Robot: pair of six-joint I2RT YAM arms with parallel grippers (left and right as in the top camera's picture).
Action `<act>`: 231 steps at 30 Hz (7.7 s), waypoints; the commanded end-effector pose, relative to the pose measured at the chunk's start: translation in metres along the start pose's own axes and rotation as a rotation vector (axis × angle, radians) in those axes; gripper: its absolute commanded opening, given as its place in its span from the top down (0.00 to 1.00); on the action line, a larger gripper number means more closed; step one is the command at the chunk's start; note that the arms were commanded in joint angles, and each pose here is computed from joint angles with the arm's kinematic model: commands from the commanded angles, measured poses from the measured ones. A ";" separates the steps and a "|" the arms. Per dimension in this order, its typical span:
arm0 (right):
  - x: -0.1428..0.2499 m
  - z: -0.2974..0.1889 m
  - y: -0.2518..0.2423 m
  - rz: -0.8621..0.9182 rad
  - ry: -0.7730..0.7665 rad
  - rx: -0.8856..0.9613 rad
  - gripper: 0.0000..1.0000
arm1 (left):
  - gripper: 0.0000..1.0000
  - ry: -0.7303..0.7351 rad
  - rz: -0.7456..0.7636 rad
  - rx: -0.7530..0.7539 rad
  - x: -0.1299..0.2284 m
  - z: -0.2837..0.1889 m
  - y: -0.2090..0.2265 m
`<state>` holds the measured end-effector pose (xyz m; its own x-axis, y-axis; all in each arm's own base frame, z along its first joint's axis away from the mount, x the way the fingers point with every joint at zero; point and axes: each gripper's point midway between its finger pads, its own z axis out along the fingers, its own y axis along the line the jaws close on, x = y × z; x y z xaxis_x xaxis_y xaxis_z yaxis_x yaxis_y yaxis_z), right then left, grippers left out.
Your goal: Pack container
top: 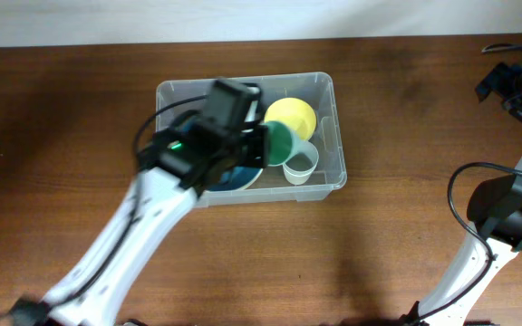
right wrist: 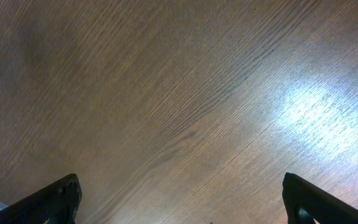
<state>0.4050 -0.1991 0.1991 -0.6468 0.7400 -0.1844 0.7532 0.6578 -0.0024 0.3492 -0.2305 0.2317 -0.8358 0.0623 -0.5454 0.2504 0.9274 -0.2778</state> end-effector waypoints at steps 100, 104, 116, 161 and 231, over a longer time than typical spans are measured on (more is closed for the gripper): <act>0.000 0.000 -0.003 0.013 0.003 0.004 0.01 | 0.01 0.145 0.084 -0.149 0.009 -0.049 0.137; 0.000 0.000 -0.003 0.013 0.003 0.004 0.01 | 0.01 0.092 0.299 -0.070 -0.002 -0.042 0.125; 0.000 0.000 -0.003 0.013 0.003 0.004 0.01 | 0.01 -0.292 0.414 -0.103 0.010 -0.048 0.128; 0.000 0.000 -0.003 0.013 0.003 0.004 0.01 | 0.01 -0.848 0.533 -0.350 0.142 -0.069 0.175; 0.138 -0.273 -0.011 -0.149 -0.713 -0.406 0.01 | 0.01 -0.843 0.558 -0.365 0.142 -0.069 0.176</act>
<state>0.2837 -0.0789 0.4482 -0.4127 0.4897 -0.7680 0.5081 0.8236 0.2521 0.2410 -0.0332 0.1617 -0.0122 0.3520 -0.9359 0.2146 0.9151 0.3414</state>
